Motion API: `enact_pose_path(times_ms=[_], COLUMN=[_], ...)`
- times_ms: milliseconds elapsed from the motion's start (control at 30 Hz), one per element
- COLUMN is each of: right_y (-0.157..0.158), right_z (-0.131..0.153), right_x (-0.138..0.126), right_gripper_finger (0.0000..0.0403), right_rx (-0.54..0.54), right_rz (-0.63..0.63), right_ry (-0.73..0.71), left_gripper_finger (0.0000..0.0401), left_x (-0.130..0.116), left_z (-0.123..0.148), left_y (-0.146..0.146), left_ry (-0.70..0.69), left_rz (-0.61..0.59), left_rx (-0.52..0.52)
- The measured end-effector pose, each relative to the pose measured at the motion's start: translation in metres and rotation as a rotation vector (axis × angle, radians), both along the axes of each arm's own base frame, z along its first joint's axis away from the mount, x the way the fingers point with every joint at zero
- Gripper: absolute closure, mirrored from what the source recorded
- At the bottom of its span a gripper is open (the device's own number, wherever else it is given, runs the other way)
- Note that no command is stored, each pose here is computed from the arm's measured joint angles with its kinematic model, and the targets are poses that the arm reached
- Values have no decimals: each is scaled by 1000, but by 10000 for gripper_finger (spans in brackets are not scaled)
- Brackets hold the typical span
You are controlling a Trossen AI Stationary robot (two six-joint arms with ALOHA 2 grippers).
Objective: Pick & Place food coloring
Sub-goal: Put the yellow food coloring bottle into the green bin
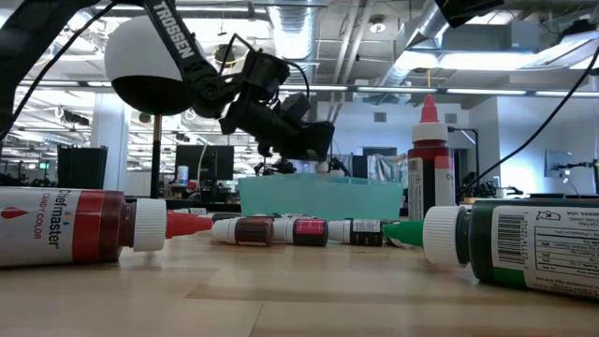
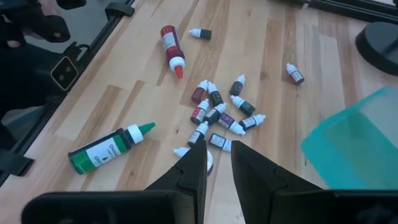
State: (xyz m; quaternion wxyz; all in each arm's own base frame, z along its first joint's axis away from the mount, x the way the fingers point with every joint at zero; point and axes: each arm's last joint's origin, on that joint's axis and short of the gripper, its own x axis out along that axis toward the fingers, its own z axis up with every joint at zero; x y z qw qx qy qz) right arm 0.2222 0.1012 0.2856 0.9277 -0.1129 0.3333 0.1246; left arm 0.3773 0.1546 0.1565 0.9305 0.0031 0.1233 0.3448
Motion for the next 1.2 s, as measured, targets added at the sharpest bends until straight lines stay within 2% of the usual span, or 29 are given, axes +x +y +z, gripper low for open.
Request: enact_pose_path(times_ms=[300,833,1200], right_y=[2,2,4], right_z=[0,0,-1], right_x=[-1,-1,-3], right_gripper_finger=[337,337,337], right_rx=[4,5,26], right_rz=[6,5,-7], right_ry=[5,5,15], left_gripper_finger=[358,358,358], left_x=[-3,-4,13], left_z=[-3,-3,-6], left_y=[7,12,16], left_ry=[25,8,25], left_rz=[7,-15,-5], left_rx=[-44,-63,-37])
